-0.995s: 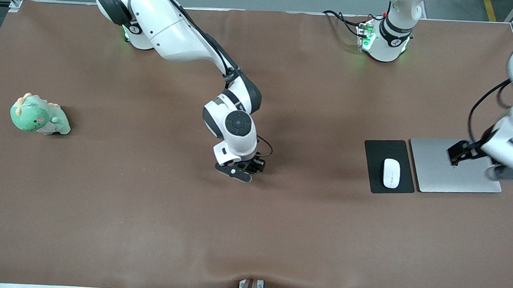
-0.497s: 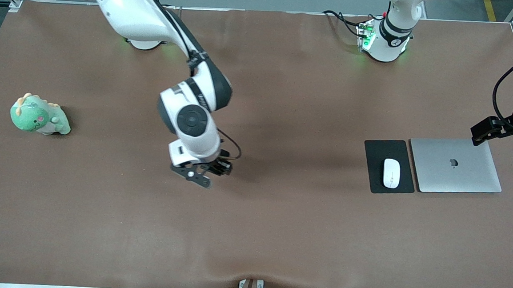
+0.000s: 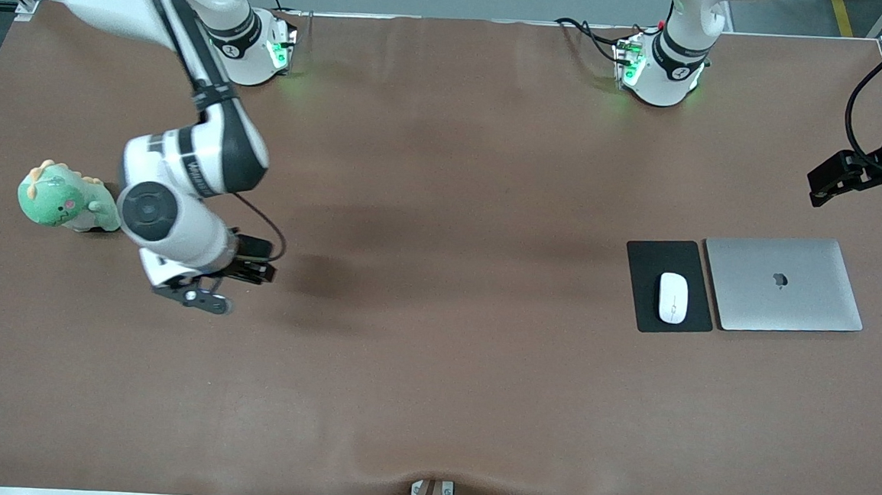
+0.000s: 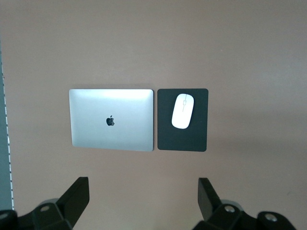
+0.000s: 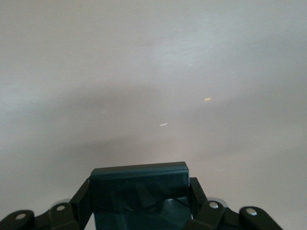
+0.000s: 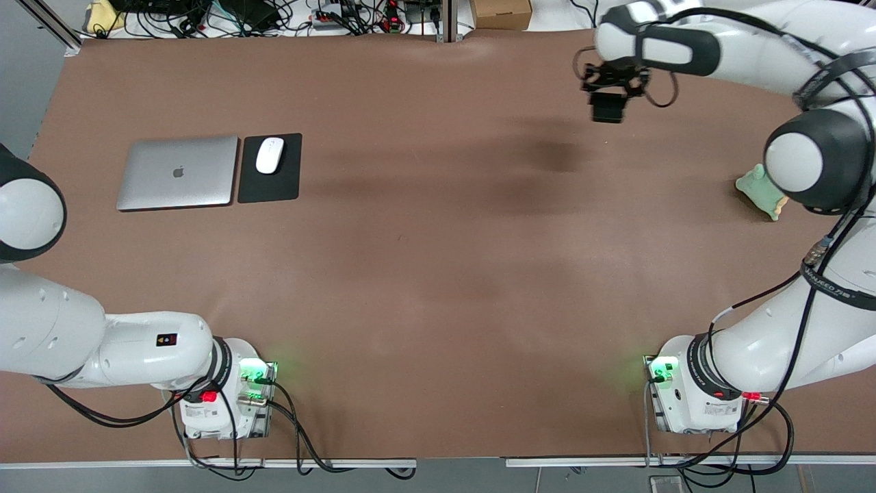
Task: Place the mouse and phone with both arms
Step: 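Carry the black phone with the right gripper toward the green toy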
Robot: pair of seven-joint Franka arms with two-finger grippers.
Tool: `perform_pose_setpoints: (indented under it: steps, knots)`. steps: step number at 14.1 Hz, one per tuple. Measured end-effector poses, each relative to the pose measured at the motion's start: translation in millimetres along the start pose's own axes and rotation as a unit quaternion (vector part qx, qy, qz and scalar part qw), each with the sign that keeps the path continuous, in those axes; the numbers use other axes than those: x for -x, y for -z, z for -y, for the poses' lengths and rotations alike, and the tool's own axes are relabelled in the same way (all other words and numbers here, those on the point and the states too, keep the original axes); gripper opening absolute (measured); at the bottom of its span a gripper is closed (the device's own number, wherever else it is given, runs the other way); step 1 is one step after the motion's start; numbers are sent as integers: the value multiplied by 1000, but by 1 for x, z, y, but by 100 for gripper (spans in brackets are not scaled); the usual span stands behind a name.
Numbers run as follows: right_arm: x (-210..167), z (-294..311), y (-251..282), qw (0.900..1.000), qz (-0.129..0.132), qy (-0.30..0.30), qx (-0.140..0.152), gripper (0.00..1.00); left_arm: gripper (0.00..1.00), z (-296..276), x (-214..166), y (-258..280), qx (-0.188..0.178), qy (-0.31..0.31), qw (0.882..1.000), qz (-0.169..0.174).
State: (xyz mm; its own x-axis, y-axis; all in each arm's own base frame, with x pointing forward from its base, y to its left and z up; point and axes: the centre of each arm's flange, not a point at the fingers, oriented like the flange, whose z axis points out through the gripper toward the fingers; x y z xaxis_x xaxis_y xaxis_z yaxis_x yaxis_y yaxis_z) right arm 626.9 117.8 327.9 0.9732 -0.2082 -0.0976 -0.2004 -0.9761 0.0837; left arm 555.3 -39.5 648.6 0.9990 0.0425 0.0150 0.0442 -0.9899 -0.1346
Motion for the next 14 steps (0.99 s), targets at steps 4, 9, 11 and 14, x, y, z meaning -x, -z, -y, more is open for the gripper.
perform_pose_setpoints:
  steps: [4,9,11,14]
  knots:
    - [-22,-110,-35,999,18,40,-8,81,100,0,2,-3,19,2,1000,11]
    - [-16,-200,-90,998,-6,51,-24,81,100,-2,3,-3,23,1,1000,15]
    - [-9,-214,-105,998,-9,53,-26,81,100,-2,3,-3,23,1,1000,15]
    - [-4,-229,-117,998,-22,49,-28,81,100,-2,3,-4,23,1,1000,17]
